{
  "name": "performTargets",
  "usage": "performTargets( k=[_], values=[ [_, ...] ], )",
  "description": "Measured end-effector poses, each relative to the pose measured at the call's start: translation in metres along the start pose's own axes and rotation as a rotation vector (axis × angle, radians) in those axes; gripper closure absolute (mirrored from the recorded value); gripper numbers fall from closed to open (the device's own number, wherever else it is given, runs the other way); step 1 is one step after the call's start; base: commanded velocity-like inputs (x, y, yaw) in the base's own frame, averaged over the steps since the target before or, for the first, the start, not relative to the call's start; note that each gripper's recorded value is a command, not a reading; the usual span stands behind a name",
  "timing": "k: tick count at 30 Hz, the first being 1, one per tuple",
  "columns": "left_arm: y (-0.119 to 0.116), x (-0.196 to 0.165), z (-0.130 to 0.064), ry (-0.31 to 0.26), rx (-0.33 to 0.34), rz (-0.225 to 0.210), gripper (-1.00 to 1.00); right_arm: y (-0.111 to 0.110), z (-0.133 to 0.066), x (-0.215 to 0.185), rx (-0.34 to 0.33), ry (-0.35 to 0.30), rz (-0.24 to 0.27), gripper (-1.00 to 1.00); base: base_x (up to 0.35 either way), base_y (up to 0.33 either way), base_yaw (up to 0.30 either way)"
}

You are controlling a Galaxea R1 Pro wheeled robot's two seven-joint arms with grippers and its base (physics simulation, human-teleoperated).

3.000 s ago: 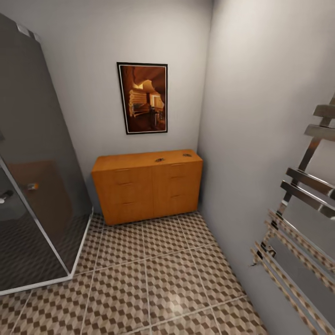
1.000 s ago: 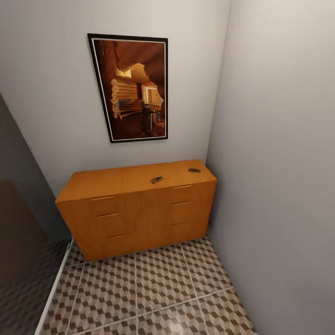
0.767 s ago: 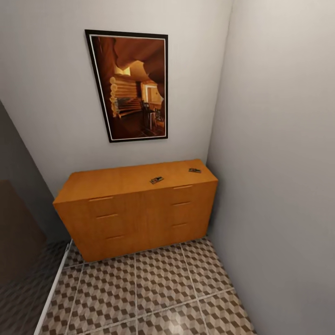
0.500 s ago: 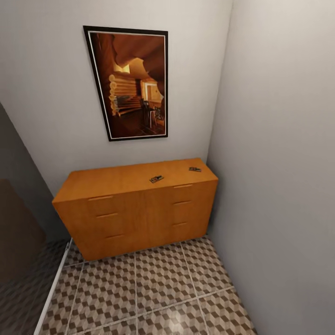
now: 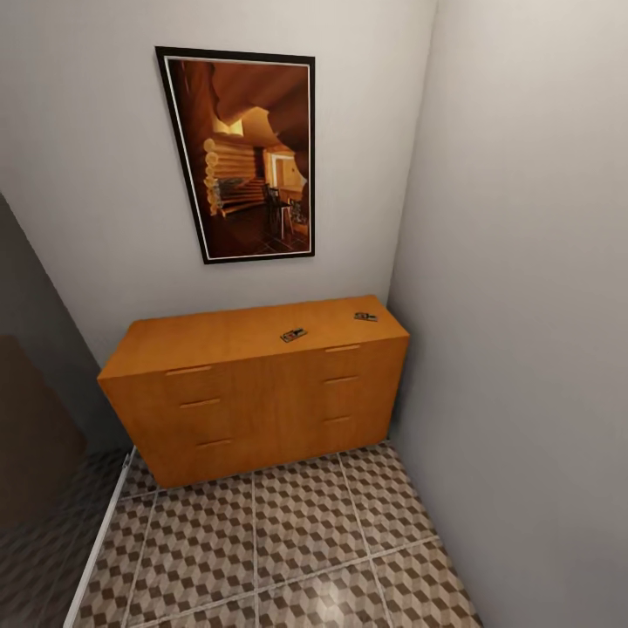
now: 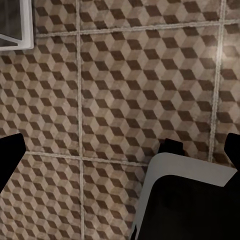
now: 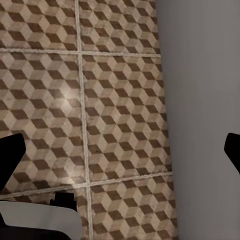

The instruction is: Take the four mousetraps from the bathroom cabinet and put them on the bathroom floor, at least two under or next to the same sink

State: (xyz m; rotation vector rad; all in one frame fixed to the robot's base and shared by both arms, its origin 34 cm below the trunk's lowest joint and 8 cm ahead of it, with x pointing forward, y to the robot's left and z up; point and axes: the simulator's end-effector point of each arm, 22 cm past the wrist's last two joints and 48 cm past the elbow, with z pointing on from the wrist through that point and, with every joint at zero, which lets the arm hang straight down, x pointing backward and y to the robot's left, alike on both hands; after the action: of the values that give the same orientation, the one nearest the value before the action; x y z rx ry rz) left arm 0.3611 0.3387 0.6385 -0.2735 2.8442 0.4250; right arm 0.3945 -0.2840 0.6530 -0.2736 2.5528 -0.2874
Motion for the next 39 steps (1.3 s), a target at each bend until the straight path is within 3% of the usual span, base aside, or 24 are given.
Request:
performTargets(
  k=[5,14,18,19,20,24,32,39],
  values=[
    [0.002,-0.001,0.000,-0.002,-0.005,-0.002,-1.00,0.002,0.000,0.000,-0.003,0.000,-0.001,-1.00,0.000,0.000,0.000],
    [-0.008,-0.003,-0.002,-0.006,0.011,-0.002,-1.00,0.047,-0.004,-0.023,-0.065,-0.039,0.010,-1.00,0.000,0.000,0.000],
    [-0.024,-0.023,-0.004,-0.037,0.040,-0.011,-1.00,0.061,0.000,-0.070,-0.086,-0.113,0.036,-1.00,0.000,0.000,0.000],
    [-0.052,-0.054,-0.010,-0.082,0.098,-0.022,-1.00,0.076,0.004,-0.102,-0.110,-0.111,0.049,-1.00,0.000,0.000,0.000],
    [-0.057,-0.060,-0.012,-0.088,0.109,-0.026,-1.00,0.083,0.003,-0.125,-0.126,-0.143,0.053,-1.00,0.000,0.000,0.000],
    [-0.073,-0.072,-0.017,-0.095,0.142,-0.026,-1.00,0.095,0.001,-0.153,-0.149,-0.151,0.058,-1.00,0.000,0.000,0.000],
    [-0.105,-0.136,-0.034,-0.117,0.211,-0.027,-1.00,0.107,-0.011,-0.220,-0.179,-0.192,0.077,-1.00,0.000,0.000,0.000],
    [-0.142,-0.221,-0.073,-0.122,0.303,0.017,-1.00,0.102,-0.036,-0.328,-0.166,-0.292,0.100,-1.00,0.000,0.000,0.000]
  ],
)
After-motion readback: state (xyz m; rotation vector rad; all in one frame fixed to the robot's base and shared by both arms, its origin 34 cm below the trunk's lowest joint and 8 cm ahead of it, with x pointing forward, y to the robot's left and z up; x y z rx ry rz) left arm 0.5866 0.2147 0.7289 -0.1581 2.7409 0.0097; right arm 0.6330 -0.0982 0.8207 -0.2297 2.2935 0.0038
